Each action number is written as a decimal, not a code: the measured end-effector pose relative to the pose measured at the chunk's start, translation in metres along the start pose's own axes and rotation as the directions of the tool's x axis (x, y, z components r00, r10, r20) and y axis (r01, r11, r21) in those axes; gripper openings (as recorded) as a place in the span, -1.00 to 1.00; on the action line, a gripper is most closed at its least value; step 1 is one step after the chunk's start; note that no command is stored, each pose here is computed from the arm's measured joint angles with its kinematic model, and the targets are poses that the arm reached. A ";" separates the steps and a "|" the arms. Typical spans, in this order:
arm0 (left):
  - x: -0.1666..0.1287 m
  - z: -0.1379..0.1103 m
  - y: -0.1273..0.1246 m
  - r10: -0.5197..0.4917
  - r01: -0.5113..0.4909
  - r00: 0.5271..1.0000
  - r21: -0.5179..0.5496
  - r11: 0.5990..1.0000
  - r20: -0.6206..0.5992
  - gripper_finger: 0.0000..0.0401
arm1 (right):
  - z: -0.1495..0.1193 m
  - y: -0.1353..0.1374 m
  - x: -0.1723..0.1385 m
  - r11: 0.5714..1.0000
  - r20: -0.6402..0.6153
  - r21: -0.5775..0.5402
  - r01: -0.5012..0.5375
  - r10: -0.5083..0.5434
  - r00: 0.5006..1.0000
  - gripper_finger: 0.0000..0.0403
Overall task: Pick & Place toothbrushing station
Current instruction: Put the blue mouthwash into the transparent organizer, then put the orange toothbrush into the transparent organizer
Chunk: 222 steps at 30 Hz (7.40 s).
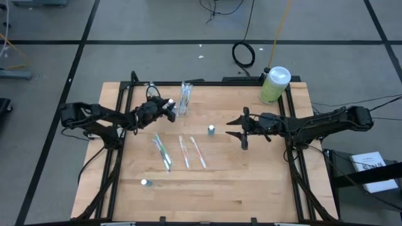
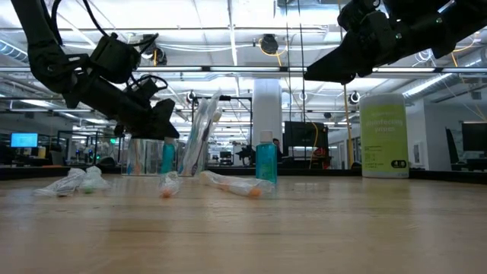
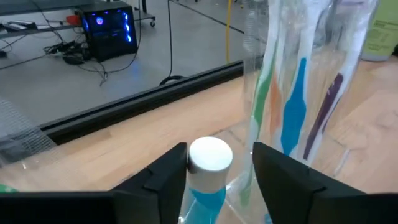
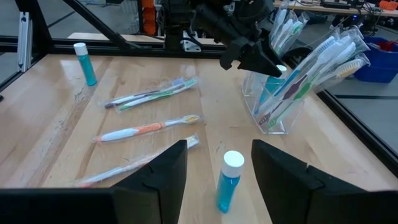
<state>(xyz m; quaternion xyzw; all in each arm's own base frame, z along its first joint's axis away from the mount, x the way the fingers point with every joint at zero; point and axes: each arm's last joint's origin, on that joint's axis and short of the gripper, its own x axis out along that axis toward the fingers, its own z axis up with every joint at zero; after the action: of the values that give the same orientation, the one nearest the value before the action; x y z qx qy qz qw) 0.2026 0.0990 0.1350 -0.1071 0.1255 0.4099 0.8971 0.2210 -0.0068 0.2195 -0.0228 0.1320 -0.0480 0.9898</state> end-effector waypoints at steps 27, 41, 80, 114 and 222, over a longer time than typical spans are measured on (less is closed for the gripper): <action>-0.067 0.063 -0.026 -0.154 0.134 0.957 0.094 0.986 0.246 0.03 | 0.001 0.011 0.005 0.997 0.037 0.058 -0.049 0.047 0.998 -0.15; -0.112 0.098 -0.069 -0.060 0.035 0.991 0.197 0.980 0.120 0.03 | 0.021 0.102 0.090 1.000 -0.461 0.024 -0.011 0.020 0.887 -0.15; -0.120 0.088 -0.073 -0.060 0.055 0.995 0.064 0.996 0.085 0.03 | -0.019 0.133 0.175 0.956 -0.606 0.236 0.174 0.005 0.796 -0.15; -0.120 0.089 -0.074 -0.062 0.059 0.994 0.027 0.998 0.091 0.03 | -0.067 0.128 0.168 0.982 -0.810 -0.048 0.183 -0.145 0.568 -0.93; -0.147 0.136 -0.046 0.165 -0.161 0.936 -0.039 0.986 0.312 -0.95 | -0.002 0.023 -0.010 0.968 -0.009 -0.101 0.231 -0.233 0.972 0.20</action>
<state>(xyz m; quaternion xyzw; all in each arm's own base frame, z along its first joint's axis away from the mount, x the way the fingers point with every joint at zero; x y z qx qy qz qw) 0.1638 0.0055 0.3138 -0.0357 -0.0132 0.4955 0.8678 0.2130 0.0169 0.2191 -0.0870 0.1408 -0.1570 0.9736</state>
